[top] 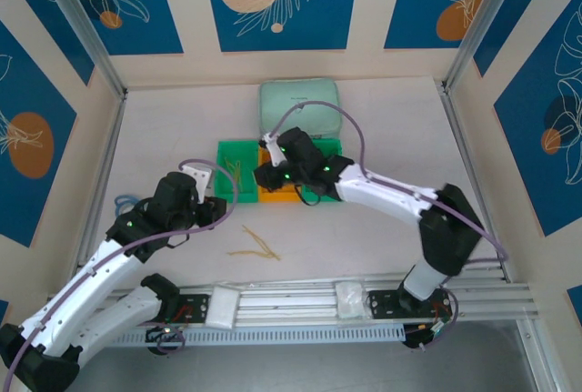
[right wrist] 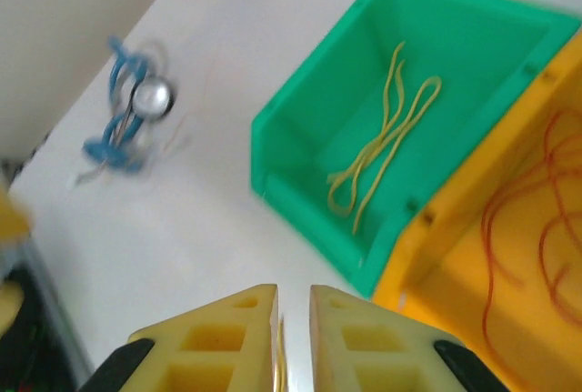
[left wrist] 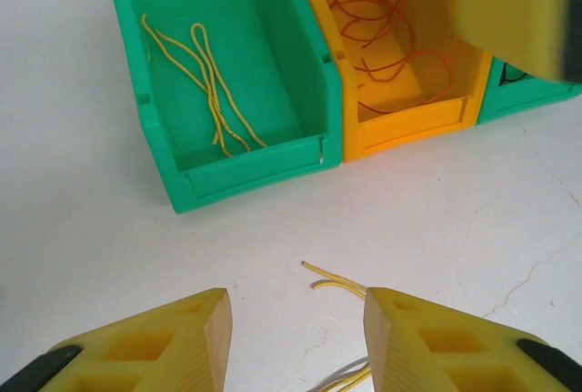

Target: Untangle the cables

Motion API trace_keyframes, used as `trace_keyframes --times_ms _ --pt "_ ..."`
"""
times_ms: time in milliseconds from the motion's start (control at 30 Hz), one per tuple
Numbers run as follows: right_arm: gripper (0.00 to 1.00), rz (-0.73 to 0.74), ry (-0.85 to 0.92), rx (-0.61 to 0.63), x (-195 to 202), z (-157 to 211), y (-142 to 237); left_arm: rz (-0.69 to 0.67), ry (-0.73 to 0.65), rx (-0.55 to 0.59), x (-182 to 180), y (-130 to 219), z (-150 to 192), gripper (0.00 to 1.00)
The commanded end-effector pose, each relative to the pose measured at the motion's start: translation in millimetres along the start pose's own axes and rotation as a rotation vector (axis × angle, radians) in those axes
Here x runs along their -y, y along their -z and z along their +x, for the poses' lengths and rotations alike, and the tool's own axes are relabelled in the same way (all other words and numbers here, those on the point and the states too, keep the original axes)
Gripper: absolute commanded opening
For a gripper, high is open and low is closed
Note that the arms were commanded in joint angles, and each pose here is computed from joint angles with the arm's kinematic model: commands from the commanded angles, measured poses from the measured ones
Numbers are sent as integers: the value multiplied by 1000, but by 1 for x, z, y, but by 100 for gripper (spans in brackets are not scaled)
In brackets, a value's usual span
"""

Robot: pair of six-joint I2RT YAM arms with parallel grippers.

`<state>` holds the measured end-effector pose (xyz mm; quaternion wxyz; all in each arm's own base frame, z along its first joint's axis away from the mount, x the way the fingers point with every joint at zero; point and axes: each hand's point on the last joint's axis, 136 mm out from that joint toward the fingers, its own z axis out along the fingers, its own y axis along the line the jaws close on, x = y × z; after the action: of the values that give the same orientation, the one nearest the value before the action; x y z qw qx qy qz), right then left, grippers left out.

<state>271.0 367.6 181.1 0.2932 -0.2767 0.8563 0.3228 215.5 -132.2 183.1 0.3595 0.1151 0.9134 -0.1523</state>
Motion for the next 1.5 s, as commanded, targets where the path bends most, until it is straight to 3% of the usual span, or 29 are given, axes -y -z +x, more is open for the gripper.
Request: trace_keyframes --times_ms 0,200,400,1467 --pt "18 -52 60 -297 -8 93 17 31 6 -12 6 0 -5 42" --pt "18 36 139 -522 -19 185 37 50 17 -36 11 -8 -5 43" --pt "18 93 181 -574 -23 216 29 63 33 -51 13 -13 -1 43" --pt "19 85 265 -595 -29 217 -19 19 35 -107 2 -13 20 45"
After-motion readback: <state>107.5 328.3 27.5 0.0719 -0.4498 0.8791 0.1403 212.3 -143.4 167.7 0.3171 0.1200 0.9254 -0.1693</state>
